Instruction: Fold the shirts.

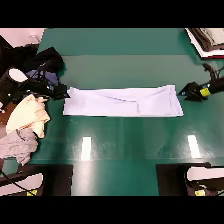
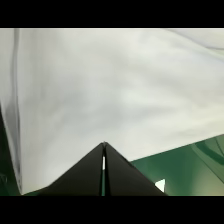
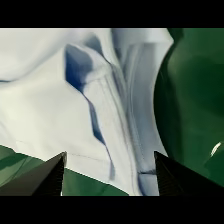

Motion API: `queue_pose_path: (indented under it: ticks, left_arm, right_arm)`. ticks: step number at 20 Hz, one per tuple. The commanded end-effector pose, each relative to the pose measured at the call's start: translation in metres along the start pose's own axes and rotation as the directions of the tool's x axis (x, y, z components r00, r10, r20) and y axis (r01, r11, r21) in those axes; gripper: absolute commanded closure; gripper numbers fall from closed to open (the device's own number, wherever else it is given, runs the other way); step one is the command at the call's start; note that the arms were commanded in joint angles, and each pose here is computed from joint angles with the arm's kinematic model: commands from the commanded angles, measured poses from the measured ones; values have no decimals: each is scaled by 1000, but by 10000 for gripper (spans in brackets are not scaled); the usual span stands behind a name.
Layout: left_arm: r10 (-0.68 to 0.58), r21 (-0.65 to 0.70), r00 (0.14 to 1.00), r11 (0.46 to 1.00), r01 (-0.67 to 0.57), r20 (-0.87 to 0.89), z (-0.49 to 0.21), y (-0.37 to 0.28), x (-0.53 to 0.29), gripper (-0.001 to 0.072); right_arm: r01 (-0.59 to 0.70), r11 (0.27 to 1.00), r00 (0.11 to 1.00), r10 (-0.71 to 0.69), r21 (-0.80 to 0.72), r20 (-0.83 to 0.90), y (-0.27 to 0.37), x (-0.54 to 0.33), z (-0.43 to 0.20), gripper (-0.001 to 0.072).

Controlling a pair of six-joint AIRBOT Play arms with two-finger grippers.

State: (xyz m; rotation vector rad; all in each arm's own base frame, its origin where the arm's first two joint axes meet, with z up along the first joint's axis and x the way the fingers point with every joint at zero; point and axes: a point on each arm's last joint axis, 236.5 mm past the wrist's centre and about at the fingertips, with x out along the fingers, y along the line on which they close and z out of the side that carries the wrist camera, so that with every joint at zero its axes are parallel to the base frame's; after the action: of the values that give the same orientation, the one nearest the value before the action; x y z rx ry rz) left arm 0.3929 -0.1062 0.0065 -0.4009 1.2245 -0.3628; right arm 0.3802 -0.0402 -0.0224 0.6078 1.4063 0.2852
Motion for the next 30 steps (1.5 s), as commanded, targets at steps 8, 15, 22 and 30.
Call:
queue_pose_path:
  ticks: [8,15,22,30]
  left_arm:
    - [-44,64,997,997,49,-70,-20,-37,14,684]
    - [-47,48,996,998,50,-70,-20,-37,14,684]
    - [-145,81,988,987,141,49,14,-90,27,685]
    - [-229,294,969,923,248,-98,14,-206,124,686]
  right_arm:
    - [-231,973,971,229,-20,-68,-2,61,-5,84]
    - [-242,966,969,237,-96,-66,28,71,0,670]
    - [-210,953,976,219,-219,19,82,11,0,699]
    - [-215,884,968,250,-415,32,244,-54,-6,699]
